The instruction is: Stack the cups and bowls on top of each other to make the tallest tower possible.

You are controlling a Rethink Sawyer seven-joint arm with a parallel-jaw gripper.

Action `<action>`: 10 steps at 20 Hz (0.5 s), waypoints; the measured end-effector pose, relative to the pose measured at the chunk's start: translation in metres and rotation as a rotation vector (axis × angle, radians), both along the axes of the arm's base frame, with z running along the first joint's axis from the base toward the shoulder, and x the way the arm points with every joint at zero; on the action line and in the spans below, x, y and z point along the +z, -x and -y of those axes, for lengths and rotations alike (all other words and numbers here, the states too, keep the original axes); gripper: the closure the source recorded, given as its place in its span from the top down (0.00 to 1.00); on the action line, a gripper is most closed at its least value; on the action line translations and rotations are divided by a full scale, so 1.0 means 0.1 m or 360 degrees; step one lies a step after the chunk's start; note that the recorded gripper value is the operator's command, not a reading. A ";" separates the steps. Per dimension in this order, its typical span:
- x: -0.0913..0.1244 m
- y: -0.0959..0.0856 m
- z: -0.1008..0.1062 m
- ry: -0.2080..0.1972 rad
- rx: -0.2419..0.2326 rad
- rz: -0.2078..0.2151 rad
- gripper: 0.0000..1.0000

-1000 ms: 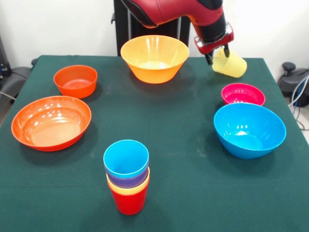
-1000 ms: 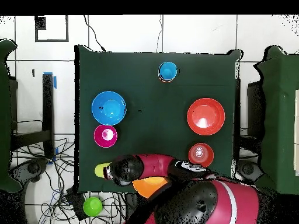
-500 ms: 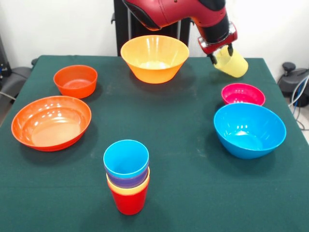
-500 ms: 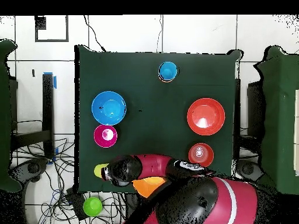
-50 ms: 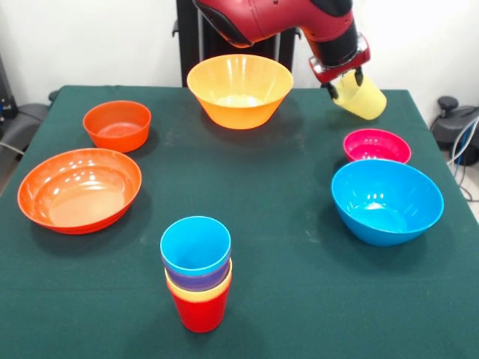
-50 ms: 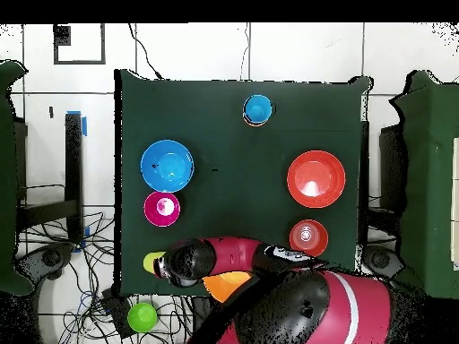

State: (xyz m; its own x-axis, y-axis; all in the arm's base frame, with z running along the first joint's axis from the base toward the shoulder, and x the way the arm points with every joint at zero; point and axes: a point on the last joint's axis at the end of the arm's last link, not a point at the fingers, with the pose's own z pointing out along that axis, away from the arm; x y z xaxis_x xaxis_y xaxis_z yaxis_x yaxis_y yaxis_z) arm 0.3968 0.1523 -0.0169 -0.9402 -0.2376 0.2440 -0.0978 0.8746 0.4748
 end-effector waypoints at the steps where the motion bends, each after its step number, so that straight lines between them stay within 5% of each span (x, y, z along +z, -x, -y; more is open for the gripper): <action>1: 0.00 0.00 0.00 0.0000 0.0001 0.0000 1.00; 10: 0.00 0.00 -0.05 0.0000 0.0005 -0.0006 1.00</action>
State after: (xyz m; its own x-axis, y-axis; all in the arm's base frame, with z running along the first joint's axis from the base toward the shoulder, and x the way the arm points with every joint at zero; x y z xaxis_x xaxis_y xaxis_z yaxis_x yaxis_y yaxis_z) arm 0.3963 0.1570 -0.0168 -0.9385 -0.2404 0.2478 -0.0985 0.8744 0.4752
